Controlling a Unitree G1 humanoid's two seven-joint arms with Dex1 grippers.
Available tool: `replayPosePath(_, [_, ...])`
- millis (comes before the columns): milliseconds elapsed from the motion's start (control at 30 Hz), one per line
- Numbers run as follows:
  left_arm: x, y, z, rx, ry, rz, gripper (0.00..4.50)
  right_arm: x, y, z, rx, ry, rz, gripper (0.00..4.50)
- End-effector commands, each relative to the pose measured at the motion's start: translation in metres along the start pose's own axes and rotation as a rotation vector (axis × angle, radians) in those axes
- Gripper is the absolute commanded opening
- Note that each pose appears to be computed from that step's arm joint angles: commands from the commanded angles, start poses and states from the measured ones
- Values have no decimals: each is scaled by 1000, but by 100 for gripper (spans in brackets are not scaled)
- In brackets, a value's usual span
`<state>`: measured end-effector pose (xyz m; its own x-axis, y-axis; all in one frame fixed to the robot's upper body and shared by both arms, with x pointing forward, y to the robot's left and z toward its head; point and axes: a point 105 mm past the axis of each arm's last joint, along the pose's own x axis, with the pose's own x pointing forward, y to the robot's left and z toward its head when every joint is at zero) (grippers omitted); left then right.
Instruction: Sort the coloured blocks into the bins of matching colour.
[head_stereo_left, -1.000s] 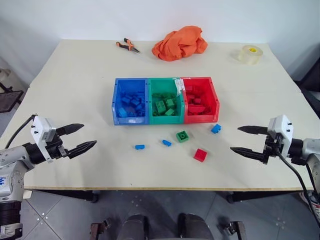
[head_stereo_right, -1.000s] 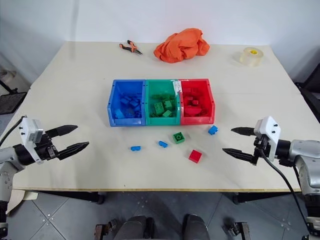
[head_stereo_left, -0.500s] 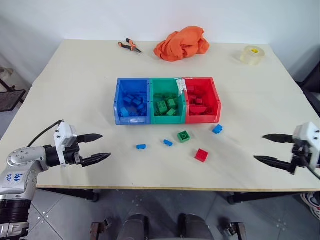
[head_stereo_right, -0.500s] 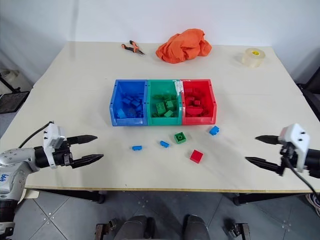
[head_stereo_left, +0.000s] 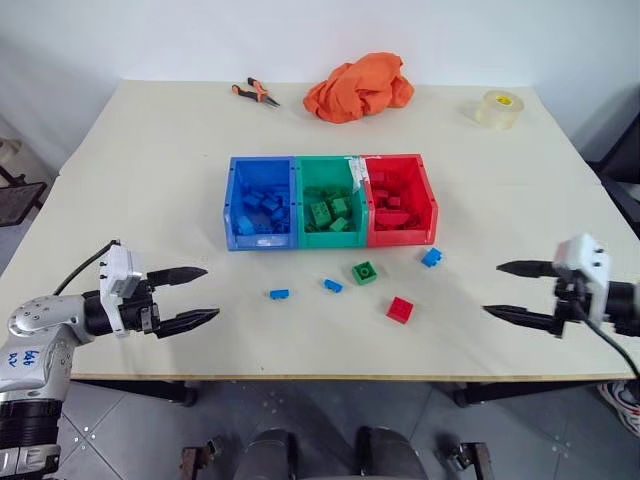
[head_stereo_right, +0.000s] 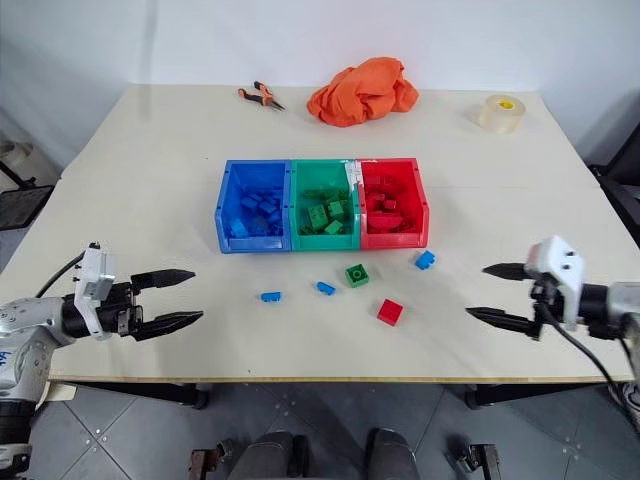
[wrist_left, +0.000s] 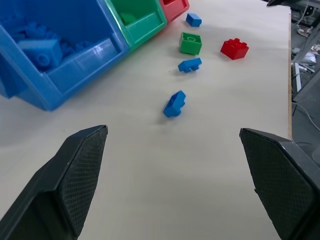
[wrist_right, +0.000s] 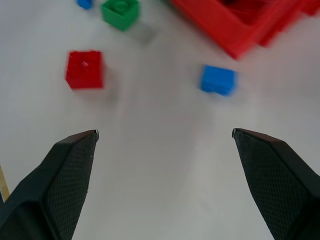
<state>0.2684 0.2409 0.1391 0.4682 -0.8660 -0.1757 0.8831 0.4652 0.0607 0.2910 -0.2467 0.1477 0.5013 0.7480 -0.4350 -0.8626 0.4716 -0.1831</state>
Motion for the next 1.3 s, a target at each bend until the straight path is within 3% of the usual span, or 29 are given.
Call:
replayPosePath(33, [-3, -8, 10, 30, -46, -1, 449, 24, 3, 5, -26, 12, 69, 450])
replayPosePath(433, [-10, -26, 3, 13, -55, 3, 449, 77, 25, 2, -37, 32, 263, 450])
replayPosePath(633, [-10, -26, 4, 19, -63, 16, 449, 94, 33, -5, -25, 31, 270, 450])
replayPosePath(733, [-10, -26, 5, 21, -66, 19, 450, 96, 32, -8, -39, 41, 242, 390])
replayPosePath(967, [-9, -24, 5, 24, -69, 14, 450, 97, 28, -1, -75, -6, 191, 157])
replayPosePath(1133, [-8, -21, 7, 34, -77, 14, 450, 94, 24, 11, -84, -53, 166, 147])
replayPosePath(1300, [-8, -20, 7, 34, -78, 19, 450, 84, 0, 45, -93, -138, 63, 147])
